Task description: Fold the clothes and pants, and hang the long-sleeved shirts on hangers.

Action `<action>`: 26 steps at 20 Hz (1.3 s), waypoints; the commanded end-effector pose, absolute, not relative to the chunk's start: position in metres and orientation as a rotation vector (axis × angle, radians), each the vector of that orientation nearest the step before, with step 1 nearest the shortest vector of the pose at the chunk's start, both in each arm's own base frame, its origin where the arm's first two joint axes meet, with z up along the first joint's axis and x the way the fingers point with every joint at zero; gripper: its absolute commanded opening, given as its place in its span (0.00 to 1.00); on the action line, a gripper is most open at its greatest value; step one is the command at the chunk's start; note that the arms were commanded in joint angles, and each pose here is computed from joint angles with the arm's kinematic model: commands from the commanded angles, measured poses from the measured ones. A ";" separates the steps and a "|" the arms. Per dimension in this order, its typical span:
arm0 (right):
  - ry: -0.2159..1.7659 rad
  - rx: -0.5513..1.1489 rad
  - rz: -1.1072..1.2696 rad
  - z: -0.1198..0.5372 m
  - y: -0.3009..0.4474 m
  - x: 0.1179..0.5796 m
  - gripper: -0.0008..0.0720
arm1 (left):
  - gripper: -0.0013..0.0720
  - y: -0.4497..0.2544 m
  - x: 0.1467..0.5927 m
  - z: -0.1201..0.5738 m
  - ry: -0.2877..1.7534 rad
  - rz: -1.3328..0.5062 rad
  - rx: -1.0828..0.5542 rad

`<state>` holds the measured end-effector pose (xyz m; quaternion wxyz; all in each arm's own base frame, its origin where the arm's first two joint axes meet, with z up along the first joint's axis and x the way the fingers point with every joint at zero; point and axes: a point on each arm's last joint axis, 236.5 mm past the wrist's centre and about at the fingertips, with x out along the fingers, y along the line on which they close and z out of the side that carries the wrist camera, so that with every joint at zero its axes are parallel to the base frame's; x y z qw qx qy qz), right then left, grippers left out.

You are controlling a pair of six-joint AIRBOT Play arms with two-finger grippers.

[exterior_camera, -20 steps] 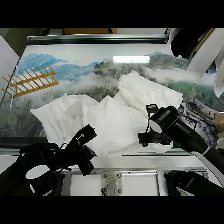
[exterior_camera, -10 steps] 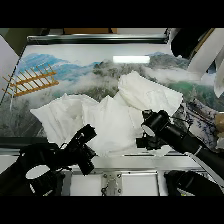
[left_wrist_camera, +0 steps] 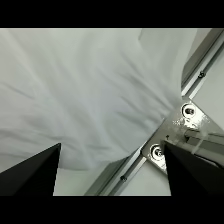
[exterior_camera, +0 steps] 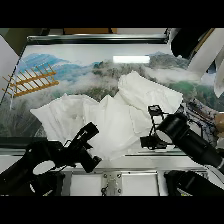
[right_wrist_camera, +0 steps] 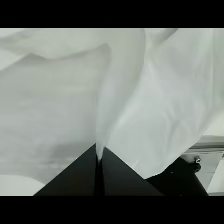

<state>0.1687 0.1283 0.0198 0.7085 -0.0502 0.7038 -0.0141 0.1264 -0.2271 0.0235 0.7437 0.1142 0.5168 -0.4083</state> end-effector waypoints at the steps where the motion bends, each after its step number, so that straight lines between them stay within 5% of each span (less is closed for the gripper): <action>1: 1.475 -0.054 0.027 0.039 0.131 0.171 0.03 | 0.98 -0.224 0.140 0.013 1.290 -0.706 0.184; 6: 1.375 0.012 0.093 0.054 0.140 0.182 0.03 | 0.91 -0.265 0.165 0.025 1.351 -0.603 0.128; 10: 1.348 0.005 0.127 0.059 0.142 0.184 0.03 | 0.91 -0.262 0.181 0.021 1.349 -0.434 0.351; 26: 1.301 -0.009 0.188 0.063 0.150 0.192 0.03 | 0.91 -0.281 0.145 0.022 1.489 -0.405 0.590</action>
